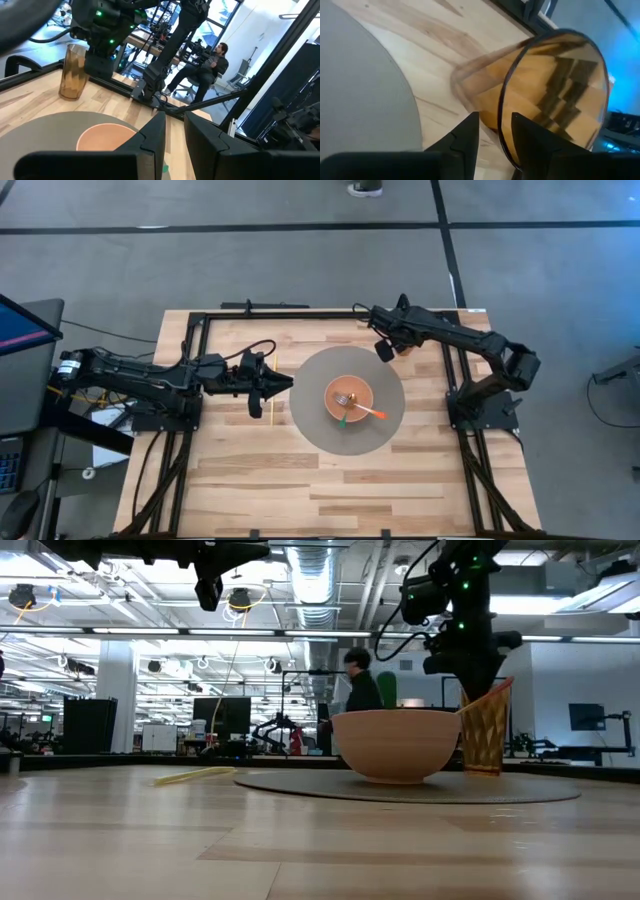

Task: Pick & Place Utensil
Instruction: Put the brown cup on top of the orange bowl on the gray mat

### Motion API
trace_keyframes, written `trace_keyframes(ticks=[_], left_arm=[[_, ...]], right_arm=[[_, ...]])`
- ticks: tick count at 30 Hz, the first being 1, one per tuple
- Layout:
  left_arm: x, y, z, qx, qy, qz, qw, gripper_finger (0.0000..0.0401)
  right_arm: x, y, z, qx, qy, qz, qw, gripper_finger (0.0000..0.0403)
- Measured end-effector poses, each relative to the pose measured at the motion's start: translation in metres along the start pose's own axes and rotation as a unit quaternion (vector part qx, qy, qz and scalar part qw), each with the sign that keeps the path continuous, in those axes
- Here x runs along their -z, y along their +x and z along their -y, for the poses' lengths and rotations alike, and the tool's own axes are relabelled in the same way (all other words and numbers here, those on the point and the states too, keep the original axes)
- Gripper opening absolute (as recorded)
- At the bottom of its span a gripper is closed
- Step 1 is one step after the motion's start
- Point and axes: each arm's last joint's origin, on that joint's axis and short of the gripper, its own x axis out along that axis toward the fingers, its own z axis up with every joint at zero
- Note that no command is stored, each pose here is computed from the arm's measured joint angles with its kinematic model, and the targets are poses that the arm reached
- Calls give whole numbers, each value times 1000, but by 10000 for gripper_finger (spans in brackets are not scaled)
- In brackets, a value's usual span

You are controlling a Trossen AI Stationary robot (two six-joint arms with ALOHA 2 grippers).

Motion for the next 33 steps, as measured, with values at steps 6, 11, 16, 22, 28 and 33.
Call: trace_keyframes(ticks=[6,11,16,22,28,33], left_arm=[[-1,0,0,1,0,3,1000,72],[-1,0,0,1,0,3,1000,72],[-1,0,0,1,0,4,1000,72],[-1,0,0,1,0,3,1000,72],[-1,0,0,1,0,3,1000,72],[-1,0,0,1,0,4,1000,72]], right_arm=[[0,0,0,2,-34,2,999,52],[0,-1,0,12,-89,10,996,11],[1,-15,-5,7,-111,15,994,8],[-1,-52,-21,-98,-129,35,986,12],[6,-75,-37,-195,-163,27,967,4],[14,-77,-50,-210,-174,8,962,8]])
